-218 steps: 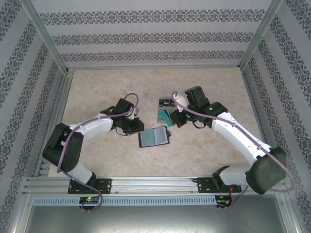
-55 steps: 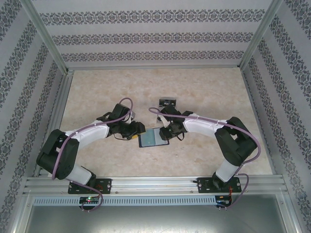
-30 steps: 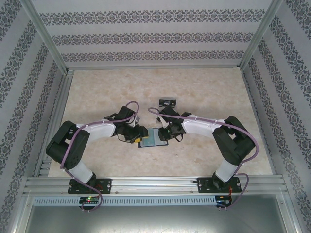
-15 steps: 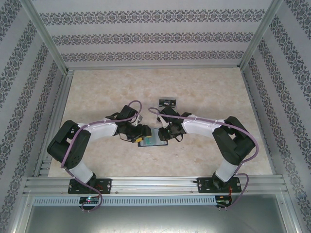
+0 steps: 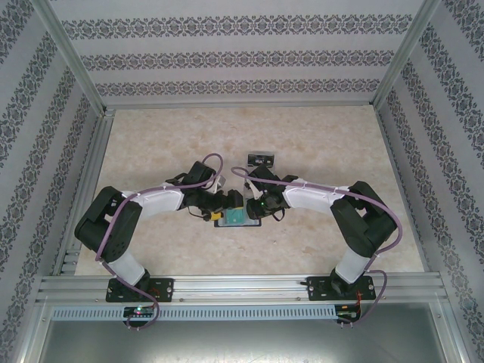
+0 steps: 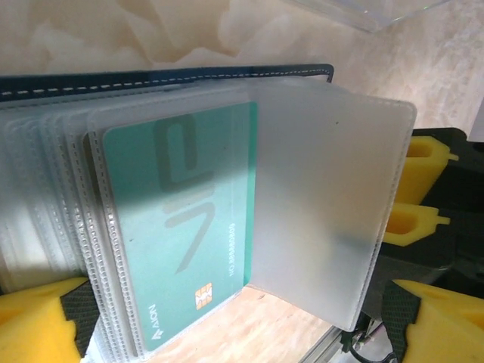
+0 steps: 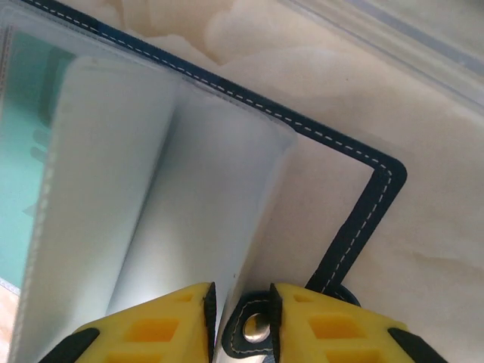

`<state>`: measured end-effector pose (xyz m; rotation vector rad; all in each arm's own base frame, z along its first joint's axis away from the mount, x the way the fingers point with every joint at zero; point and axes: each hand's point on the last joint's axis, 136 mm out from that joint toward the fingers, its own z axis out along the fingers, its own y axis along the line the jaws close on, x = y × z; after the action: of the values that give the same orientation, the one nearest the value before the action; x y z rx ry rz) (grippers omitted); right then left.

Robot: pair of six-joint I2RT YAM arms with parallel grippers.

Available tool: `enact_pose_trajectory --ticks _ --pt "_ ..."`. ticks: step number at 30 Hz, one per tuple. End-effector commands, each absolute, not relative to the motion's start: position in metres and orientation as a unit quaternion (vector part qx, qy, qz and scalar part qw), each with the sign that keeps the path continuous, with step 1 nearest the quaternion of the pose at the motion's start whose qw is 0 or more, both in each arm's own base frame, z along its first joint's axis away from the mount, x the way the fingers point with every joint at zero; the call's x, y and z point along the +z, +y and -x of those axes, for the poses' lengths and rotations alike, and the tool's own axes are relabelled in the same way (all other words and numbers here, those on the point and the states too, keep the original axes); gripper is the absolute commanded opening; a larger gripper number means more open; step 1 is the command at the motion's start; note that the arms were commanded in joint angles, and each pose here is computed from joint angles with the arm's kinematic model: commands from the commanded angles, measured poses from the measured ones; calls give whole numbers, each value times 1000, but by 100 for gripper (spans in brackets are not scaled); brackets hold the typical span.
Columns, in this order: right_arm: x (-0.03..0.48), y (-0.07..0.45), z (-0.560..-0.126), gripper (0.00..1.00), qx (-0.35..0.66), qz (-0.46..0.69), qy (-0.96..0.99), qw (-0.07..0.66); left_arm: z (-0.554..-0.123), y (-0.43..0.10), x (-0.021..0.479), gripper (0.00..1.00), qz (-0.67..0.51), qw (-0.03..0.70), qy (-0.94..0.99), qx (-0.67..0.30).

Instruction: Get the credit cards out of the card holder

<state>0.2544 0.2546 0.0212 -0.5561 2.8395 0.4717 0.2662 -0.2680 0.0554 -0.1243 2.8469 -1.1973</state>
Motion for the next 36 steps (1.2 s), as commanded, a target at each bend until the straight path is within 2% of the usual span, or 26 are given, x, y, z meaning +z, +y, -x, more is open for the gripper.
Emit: enact_pose_trajectory --ticks 1,6,12,20,23,30,32,36 --pt "6 249 -245 29 165 170 969 77 -266 -281 55 100 16 26 915 -402" --pt "18 237 -255 31 176 129 971 97 -268 -278 60 99 14 36 917 -396" --pt "53 216 -273 32 174 80 969 159 -272 -270 66 99 16 52 924 -380" --pt "96 226 -283 32 214 62 953 203 -280 -262 79 99 23 71 923 -378" --pt "102 241 -283 29 242 66 947 200 -281 -259 76 90 27 70 925 -371" --pt "79 277 -278 23 304 53 942 133 -279 -255 61 32 37 59 930 -360" --pt "73 284 -276 21 315 51 940 117 -278 -255 56 18 40 53 931 -358" --pt "61 290 -274 19 323 46 940 97 -276 -256 48 12 43 42 933 -355"
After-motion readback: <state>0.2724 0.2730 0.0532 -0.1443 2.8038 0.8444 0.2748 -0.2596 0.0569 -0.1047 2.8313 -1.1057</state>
